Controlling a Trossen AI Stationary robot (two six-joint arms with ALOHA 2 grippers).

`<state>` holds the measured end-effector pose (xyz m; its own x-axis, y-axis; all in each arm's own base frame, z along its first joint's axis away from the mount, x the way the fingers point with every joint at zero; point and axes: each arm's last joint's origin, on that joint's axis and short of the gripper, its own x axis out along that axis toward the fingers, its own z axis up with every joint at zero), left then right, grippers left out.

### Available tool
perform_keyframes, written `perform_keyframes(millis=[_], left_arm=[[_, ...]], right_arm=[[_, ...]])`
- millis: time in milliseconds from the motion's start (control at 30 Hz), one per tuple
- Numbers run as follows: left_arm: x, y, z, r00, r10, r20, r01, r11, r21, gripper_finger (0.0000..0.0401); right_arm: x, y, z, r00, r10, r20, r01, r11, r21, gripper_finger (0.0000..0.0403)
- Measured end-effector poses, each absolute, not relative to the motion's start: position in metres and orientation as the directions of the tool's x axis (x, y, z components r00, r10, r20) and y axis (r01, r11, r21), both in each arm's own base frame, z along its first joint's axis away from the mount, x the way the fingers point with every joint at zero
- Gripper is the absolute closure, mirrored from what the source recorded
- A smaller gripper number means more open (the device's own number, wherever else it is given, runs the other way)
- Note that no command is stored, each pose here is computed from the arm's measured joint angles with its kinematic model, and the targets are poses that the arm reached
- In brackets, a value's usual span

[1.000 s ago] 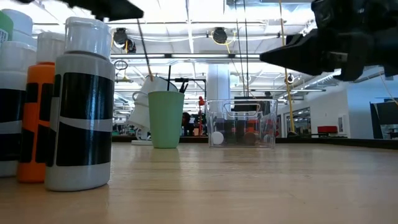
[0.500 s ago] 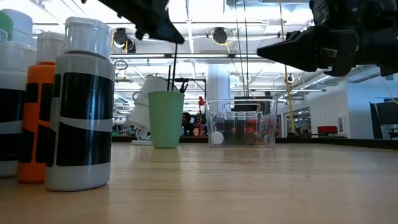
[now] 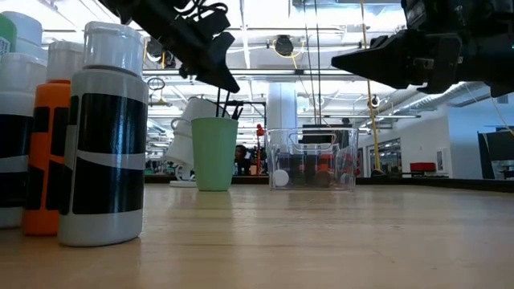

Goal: Pick & Place Paint Supplies
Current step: Put the gold paintbrush into the green cup, then put the gray paint bottle into the transparent bin

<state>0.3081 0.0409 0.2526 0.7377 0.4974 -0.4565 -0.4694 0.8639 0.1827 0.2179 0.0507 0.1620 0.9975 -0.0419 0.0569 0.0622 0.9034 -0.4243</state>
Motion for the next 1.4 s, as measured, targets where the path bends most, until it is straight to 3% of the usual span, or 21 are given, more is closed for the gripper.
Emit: perform_keyframes(millis=[233,567,800,933,1100,1167,1233,1400], left_arm=[[0.307,0.043,0.251,0.723,0.502,-0.474,-0.493,0.856,0.155,0.0371],[0.298,0.04,0.257,0.72,0.484,-0.497,-0.462,0.869,0.177,0.0261],[0.263,0.025,0.295,0.775,0.45,-0.443,-0.409,0.892,0.189,0.0213],[0.21,0.003,0.334,0.811,0.481,-0.333,-0.431,0.876,0.217,0.0242],[0.144,-0.01,0.357,0.922,0.375,-0.099,-0.362,0.923,0.129,0.0361],[0.129,-0.012,0.347,0.967,0.241,-0.081,-0.232,0.968,0.098,0.0389],[0.125,-0.014,0.321,0.981,0.15,-0.12,-0.138,0.985,0.104,0.0388],[0.131,-0.016,0.253,0.993,0.118,-0.011,-0.115,0.981,0.155,0.0398]], right_arm=[[0.218,0.051,0.161,0.998,-0.041,0.05,0.058,0.906,-0.419,0.0399],[0.218,0.051,0.161,0.998,-0.041,0.043,0.055,0.913,-0.403,0.0399],[0.218,0.051,0.16,0.998,-0.041,0.04,0.053,0.922,-0.383,0.0399],[0.218,0.051,0.16,0.999,-0.041,0.034,0.051,0.926,-0.375,0.0399],[0.218,0.051,0.158,0.999,-0.039,0.014,0.041,0.939,-0.342,0.0399],[0.218,0.051,0.158,0.999,-0.035,0.015,0.038,0.941,-0.337,0.0399],[0.218,0.052,0.158,1.0,-0.021,0.015,0.024,0.952,-0.306,0.0399],[0.218,0.054,0.162,0.996,0.068,0.056,-0.053,0.97,-0.237,0.0399]])
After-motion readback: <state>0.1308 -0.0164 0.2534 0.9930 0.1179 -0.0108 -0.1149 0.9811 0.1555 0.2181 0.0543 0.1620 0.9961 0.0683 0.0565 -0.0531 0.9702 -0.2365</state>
